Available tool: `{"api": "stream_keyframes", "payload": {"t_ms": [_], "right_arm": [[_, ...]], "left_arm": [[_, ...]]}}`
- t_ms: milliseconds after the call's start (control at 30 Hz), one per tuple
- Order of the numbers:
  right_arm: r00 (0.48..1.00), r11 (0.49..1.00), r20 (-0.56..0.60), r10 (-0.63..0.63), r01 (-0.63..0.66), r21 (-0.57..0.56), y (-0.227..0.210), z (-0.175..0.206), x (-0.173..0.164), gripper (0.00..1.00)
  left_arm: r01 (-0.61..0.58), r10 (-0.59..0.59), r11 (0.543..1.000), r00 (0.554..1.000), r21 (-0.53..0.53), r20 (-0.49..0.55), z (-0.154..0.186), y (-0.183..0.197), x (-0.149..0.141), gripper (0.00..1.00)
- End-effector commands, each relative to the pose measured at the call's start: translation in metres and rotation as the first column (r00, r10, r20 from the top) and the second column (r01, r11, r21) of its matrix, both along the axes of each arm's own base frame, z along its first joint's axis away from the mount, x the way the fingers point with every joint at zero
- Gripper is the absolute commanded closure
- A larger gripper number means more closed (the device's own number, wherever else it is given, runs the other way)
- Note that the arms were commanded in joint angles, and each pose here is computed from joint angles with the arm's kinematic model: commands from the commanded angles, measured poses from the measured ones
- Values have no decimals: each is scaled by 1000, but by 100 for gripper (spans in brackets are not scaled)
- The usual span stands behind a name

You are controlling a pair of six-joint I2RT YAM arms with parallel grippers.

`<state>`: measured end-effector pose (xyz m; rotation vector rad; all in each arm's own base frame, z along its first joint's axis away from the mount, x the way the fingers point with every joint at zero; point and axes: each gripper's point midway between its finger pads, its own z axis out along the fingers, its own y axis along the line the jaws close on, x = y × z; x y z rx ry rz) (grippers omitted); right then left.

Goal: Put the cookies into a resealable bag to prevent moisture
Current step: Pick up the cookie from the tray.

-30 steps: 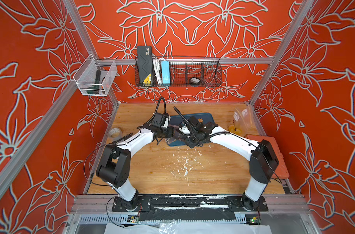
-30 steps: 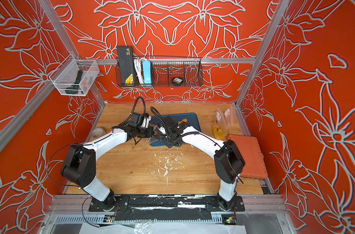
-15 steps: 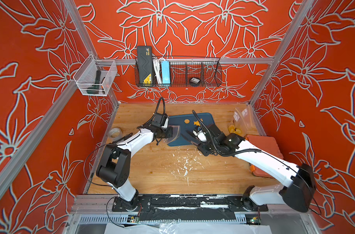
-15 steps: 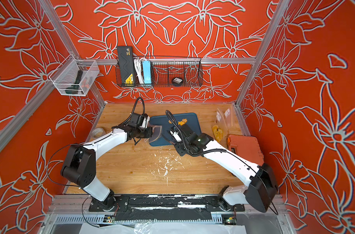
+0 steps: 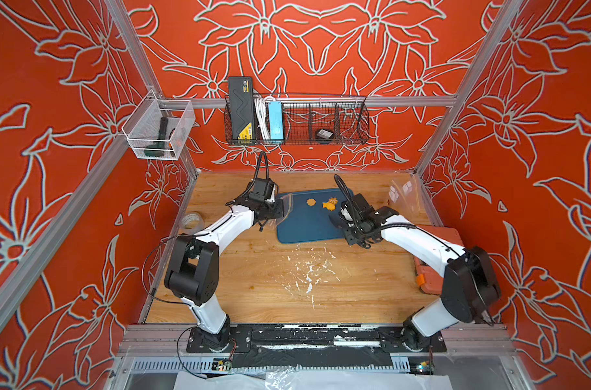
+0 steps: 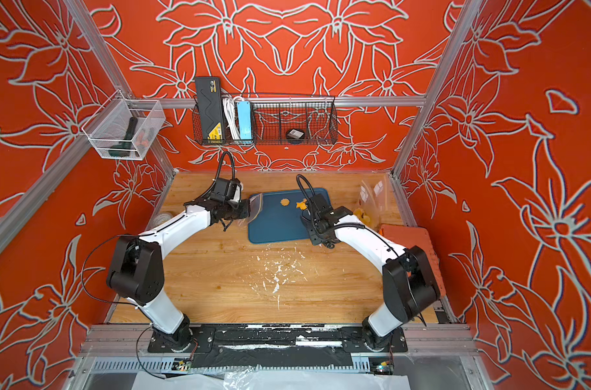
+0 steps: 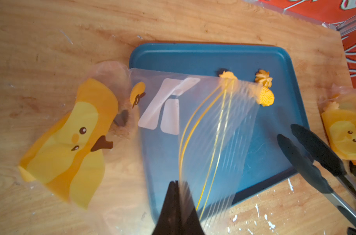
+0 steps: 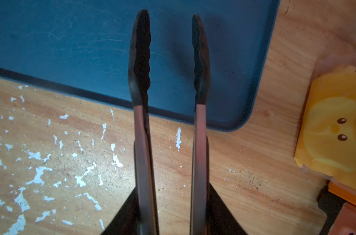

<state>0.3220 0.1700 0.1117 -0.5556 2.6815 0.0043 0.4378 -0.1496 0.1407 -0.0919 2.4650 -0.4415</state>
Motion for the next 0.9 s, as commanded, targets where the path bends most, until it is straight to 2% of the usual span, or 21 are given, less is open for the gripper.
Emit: {"api": "stream_keyframes", "payload": {"t_ms": [0, 567, 867], "right_arm": [[1000, 1000, 27, -6, 6, 4, 3, 9, 20, 52], [999, 999, -42, 28, -29, -19, 17, -27, 69, 51], [998, 999, -55, 36, -36, -14, 19, -30, 69, 64]], "left_arm": [[2, -2, 1000, 999, 12, -34, -16, 2, -3, 100], [29, -29, 1000, 999, -5, -33, -15, -2, -5, 100], [45, -46, 999, 998, -13, -38, -16, -5, -6, 100]]}}
